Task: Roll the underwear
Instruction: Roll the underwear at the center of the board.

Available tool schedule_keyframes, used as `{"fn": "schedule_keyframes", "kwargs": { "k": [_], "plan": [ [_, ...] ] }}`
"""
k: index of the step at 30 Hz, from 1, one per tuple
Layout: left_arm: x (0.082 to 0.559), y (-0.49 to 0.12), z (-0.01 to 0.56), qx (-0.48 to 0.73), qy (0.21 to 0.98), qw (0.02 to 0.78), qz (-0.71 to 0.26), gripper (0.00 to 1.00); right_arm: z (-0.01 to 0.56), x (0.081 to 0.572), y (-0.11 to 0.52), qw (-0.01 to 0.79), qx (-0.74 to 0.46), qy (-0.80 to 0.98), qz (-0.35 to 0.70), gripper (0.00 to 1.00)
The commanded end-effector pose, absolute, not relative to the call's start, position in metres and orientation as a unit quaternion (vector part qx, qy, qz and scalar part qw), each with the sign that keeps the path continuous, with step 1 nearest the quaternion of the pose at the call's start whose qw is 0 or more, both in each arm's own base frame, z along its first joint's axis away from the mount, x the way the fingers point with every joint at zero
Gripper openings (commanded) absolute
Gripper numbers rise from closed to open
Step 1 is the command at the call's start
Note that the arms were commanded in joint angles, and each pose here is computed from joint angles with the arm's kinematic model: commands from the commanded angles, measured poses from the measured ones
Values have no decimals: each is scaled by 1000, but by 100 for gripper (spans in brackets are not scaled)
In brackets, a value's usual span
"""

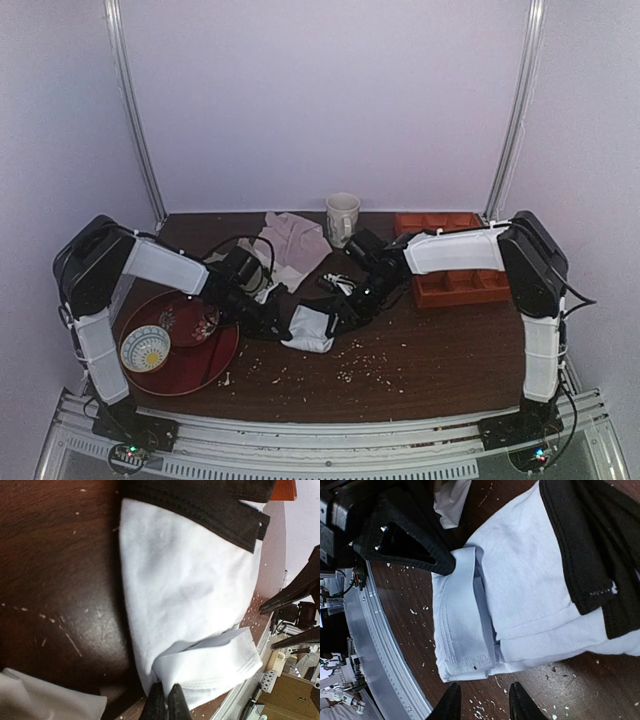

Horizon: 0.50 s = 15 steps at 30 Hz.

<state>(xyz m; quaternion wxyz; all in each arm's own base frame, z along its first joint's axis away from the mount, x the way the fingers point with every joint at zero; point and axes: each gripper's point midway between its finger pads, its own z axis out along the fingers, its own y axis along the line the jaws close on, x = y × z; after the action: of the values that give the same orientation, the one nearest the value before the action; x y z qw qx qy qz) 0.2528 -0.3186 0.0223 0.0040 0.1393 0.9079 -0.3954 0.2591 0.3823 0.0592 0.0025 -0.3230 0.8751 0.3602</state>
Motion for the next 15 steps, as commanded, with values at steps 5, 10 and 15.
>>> {"fn": "schedule_keyframes", "kwargs": {
  "k": [5, 10, 15],
  "plan": [
    [253, -314, 13, 137, 915, -7, -380, 0, 56, 262, 378, 118, -367, 878, 284, 34],
    [254, -315, 15, 139, 915, -7, -379, 0, 69, 265, 386, 185, -394, 868, 240, 34],
    [256, -316, 17, 142, 914, -5, -379, 0, 86, 267, 385, 270, -412, 848, 197, 34]
  ]
}}
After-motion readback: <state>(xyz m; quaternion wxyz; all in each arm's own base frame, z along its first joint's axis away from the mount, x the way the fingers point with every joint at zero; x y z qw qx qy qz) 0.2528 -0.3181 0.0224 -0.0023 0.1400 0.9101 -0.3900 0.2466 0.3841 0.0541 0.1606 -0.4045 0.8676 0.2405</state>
